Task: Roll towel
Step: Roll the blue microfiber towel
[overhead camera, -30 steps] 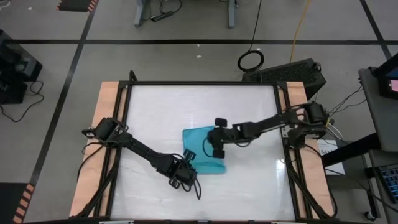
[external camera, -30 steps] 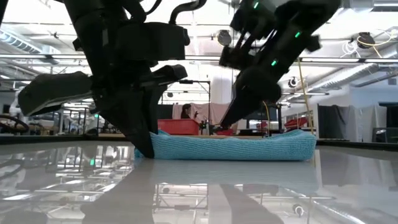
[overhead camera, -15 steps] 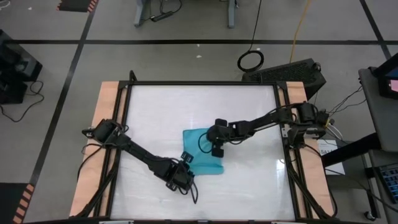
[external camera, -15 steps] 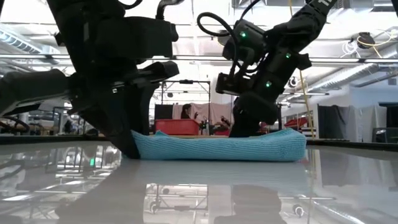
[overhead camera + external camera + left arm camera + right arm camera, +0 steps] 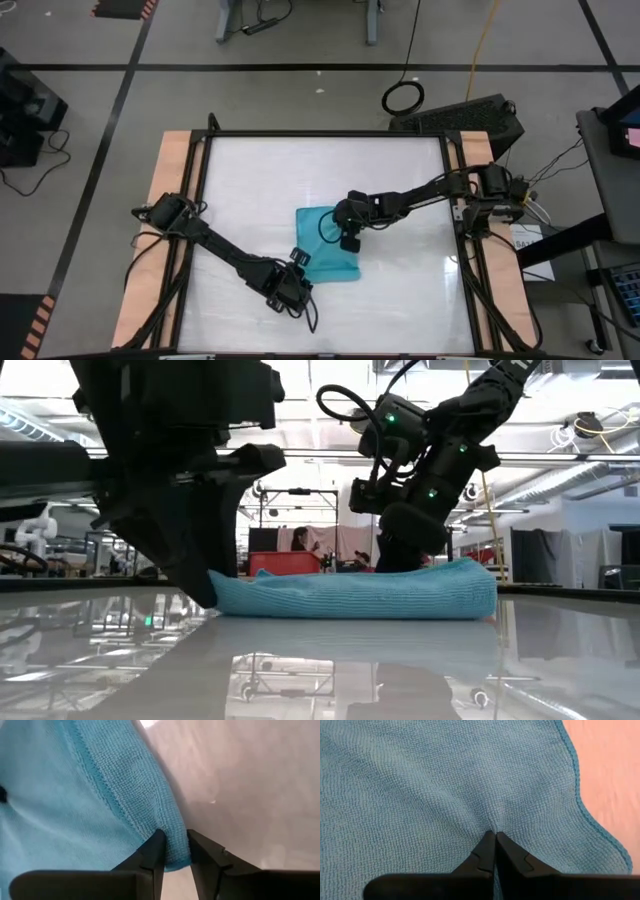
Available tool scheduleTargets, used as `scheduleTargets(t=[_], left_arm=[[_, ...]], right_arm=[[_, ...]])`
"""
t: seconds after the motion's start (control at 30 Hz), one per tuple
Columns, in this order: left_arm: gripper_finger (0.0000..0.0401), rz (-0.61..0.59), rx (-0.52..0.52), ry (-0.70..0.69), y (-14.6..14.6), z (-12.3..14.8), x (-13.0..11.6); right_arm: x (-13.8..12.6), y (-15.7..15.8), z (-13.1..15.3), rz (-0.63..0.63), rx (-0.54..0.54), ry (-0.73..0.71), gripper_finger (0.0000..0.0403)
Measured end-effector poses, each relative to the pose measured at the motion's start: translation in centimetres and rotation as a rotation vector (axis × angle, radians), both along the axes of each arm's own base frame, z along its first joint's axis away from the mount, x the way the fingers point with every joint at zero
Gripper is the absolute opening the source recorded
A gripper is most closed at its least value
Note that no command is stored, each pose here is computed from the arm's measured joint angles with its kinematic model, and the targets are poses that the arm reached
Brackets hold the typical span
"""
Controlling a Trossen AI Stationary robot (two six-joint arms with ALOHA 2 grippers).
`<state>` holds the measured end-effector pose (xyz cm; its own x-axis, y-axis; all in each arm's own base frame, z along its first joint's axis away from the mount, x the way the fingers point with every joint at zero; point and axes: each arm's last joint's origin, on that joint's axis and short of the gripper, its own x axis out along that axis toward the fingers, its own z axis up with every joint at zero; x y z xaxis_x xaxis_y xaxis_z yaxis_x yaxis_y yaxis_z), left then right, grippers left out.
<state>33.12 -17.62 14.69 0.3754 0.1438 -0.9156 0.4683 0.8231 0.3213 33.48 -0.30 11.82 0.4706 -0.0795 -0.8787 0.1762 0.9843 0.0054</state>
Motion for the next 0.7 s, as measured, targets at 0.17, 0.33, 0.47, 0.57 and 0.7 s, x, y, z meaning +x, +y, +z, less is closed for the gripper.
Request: scheduleTargets(t=[0.17,0.33,0.47,0.57,0.7], left_arm=[[0.0086,0.015,-0.042,0.020,-0.1,0.0,-0.1],[0.0086,0.035,-0.064,0.024,-0.1,-0.1,-0.1],[0.0086,0.083,-0.052,0.015,0.5,-0.3,0.0],[0.0075,0.102,-0.050,0.015,1.1,-0.4,0.2],[0.0032,0.113,-0.042,0.016,1.6,-0.4,0.4]], right_arm=[[-0.1,0.0,-0.1,-0.007,0.010,0.014,0.0003],[-0.2,0.0,-0.2,-0.009,0.013,0.020,0.0003],[-0.2,0.1,-0.2,-0.015,0.016,0.020,0.0003],[-0.2,0.1,-0.2,-0.020,0.019,0.020,0.0005],[-0.4,0.5,0.2,0.006,-0.002,0.016,0.0025]])
